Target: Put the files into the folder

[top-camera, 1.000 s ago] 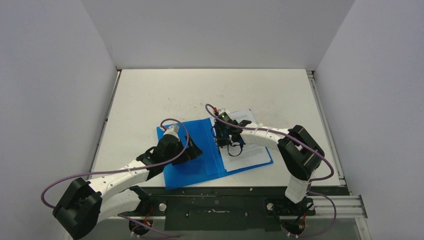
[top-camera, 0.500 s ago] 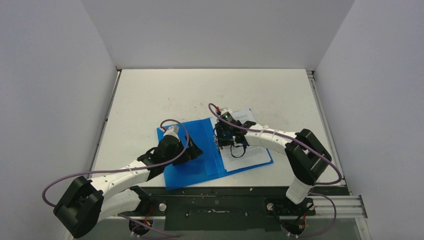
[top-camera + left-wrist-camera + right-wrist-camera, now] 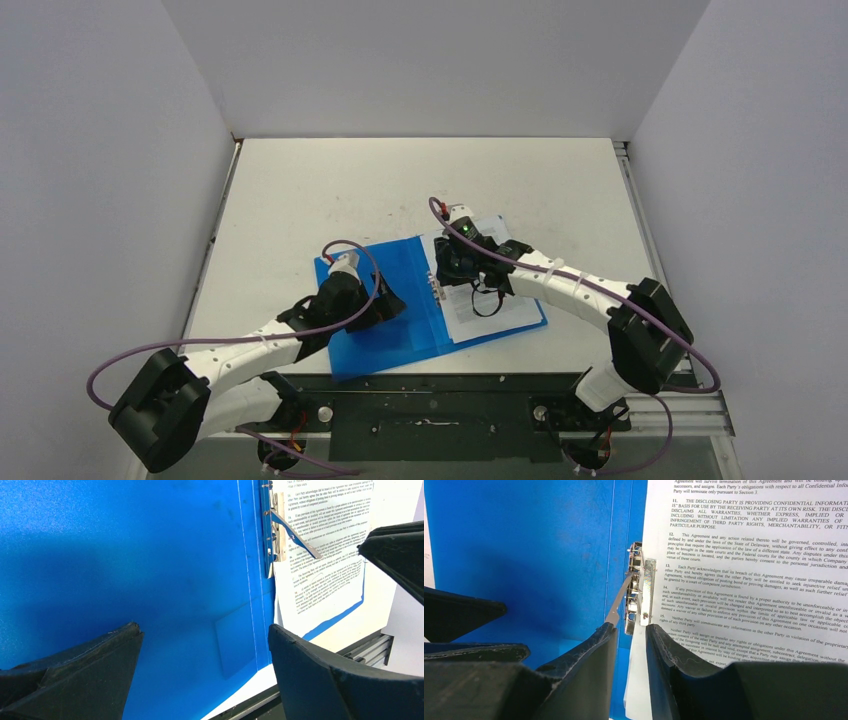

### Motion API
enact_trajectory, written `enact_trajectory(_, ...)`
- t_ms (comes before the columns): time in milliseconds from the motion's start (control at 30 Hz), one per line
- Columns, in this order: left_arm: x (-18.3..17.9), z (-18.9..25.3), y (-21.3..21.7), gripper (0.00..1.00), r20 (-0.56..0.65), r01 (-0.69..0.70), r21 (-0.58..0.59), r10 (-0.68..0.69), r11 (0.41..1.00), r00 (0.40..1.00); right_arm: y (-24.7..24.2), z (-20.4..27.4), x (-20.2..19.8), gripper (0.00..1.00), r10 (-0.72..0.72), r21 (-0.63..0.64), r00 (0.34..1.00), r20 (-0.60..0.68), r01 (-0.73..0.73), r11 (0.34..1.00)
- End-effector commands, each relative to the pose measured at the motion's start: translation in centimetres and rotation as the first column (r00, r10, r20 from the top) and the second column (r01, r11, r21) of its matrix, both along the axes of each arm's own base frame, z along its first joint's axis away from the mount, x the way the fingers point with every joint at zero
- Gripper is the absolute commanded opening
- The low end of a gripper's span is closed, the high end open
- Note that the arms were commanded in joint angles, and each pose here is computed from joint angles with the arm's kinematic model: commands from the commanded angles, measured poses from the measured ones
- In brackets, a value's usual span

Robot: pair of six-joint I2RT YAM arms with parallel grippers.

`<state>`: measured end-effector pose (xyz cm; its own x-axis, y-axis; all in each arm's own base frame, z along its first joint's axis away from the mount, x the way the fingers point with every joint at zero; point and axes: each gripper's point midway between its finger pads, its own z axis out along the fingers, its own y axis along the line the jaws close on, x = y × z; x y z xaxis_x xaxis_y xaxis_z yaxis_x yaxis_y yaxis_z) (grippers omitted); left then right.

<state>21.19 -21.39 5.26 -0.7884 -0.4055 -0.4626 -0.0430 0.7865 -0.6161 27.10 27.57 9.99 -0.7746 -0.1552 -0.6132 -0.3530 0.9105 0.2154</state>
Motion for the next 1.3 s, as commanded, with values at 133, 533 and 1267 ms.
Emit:
enact_trajectory(133, 0.9, 0.6, -0.8, 0.97, 0.043, 0.000, -0.019, 0.000, 1.000, 0.999, 2.0, 2.2, 0.7, 0.29, 0.010, 0.024, 0.999, 0.037, -0.011, 1.000)
enact_trajectory(533, 0.4, -0.3, -0.4, 0.97, 0.021, -0.004, 0.009, 0.004, 1.000, 1.000, 3.4, 0.4, 0.8, 0.25, 0.036, -0.036, 0.999, 0.011, -0.035, 0.999)
enact_trajectory(1267, 0.1, -1.1, 0.1, 0.98, 0.002, -0.030, 0.020, 0.030, 0.999, 1.000, 3.1, -1.5, -0.7, 0.14, 0.076, -0.137, 0.997, -0.008, -0.076, 0.988)
